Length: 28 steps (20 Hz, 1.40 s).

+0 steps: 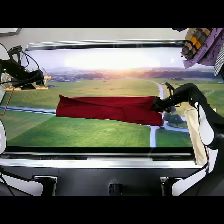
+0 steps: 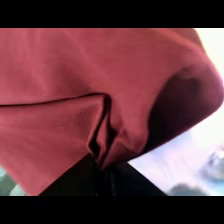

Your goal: Fold the clothes and pants, and hang the long-sleeved shirts on hangers.

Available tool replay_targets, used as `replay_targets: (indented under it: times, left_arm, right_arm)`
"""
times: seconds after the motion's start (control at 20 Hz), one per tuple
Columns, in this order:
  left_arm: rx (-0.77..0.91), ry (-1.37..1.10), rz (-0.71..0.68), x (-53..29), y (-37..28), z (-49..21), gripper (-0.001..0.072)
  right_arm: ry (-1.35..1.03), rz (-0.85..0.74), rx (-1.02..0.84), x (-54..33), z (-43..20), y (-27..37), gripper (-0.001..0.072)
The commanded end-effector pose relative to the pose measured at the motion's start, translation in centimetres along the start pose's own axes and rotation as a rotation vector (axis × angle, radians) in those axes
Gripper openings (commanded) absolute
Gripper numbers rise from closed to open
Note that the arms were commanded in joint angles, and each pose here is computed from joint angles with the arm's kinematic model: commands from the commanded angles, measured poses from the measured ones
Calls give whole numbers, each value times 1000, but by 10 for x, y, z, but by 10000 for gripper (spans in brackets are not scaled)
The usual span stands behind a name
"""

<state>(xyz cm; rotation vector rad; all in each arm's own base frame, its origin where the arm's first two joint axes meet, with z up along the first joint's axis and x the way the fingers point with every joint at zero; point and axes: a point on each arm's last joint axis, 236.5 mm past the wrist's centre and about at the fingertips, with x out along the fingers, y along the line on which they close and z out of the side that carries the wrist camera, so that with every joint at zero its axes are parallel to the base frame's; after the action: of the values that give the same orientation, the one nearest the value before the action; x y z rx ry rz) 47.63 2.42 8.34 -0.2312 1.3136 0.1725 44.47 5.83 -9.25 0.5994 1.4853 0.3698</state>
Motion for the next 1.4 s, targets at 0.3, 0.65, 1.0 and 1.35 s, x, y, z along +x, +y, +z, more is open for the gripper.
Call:
replay_targets:
  times: [0.3,0.65,1.0,1.35]
  left_arm:
    - [14,120,-362,63,-113,-33,13]
    - [75,231,-667,118,-304,-108,13]
    - [18,292,-832,141,-421,-185,12]
    - [-18,353,-868,157,-473,-228,11]
  right_arm:
    - [-166,-66,79,-119,-10,45,31]
    - [-214,-95,100,-165,-12,70,31]
    - [-268,-103,83,-207,-10,97,31]
    - [-252,-107,81,-220,-21,107,31]
